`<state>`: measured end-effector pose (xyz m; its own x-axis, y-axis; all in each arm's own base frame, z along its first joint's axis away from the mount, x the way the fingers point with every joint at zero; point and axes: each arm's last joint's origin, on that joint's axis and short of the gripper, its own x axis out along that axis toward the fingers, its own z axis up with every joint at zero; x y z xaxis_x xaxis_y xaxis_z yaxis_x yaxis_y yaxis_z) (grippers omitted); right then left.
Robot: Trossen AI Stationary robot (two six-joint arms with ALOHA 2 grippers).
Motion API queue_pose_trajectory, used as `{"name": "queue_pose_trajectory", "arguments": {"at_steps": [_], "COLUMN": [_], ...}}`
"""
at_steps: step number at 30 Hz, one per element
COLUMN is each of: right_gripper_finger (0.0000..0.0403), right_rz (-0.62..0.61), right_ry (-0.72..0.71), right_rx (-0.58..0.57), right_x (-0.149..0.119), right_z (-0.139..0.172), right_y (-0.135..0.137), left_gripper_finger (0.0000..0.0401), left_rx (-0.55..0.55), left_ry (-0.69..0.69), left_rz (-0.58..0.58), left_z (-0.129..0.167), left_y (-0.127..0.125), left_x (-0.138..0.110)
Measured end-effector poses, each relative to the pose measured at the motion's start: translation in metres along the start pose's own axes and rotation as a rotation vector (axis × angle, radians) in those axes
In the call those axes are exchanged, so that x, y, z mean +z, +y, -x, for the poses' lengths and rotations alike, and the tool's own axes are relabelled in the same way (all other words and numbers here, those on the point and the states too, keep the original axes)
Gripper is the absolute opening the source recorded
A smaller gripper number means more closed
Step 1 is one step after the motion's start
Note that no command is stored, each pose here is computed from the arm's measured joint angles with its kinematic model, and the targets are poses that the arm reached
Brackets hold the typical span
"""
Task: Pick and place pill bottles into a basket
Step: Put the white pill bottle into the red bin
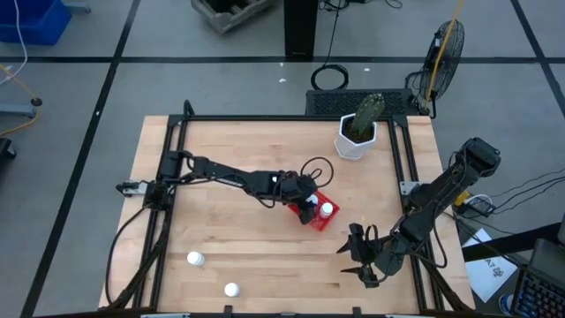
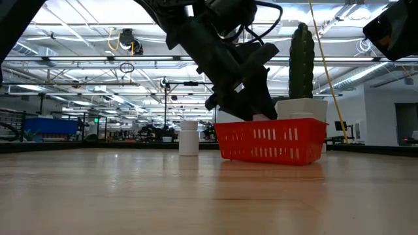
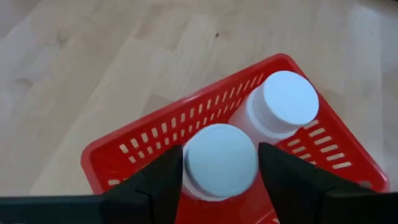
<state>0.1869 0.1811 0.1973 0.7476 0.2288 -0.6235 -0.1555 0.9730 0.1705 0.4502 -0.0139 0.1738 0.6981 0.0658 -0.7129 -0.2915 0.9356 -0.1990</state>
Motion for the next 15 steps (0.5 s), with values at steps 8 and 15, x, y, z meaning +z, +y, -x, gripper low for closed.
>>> {"name": "queue_pose_trajectory", "arguments": {"at_steps": [8,15], "right_gripper_finger": [0.0256,0.0256], "right_rz": [0.003,0.014], "right_ry": [0.000,-0.017], "right_rx": [-0.001,-0.022], "right_x": [0.000,-0.001], "right_z": [0.000,-0.001], "right_y": [0.000,-0.001], "left_gripper_finger": [0.0216,0.0216], "left_rx": [0.002,-0.007], "left_ry": [-0.003,-0.031], "left_rz": [-0.031,-0.065], "left_z": [0.001,0.014], "left_y": [-0.006,-0.007], "left_x": [-0.002,0.006]}}
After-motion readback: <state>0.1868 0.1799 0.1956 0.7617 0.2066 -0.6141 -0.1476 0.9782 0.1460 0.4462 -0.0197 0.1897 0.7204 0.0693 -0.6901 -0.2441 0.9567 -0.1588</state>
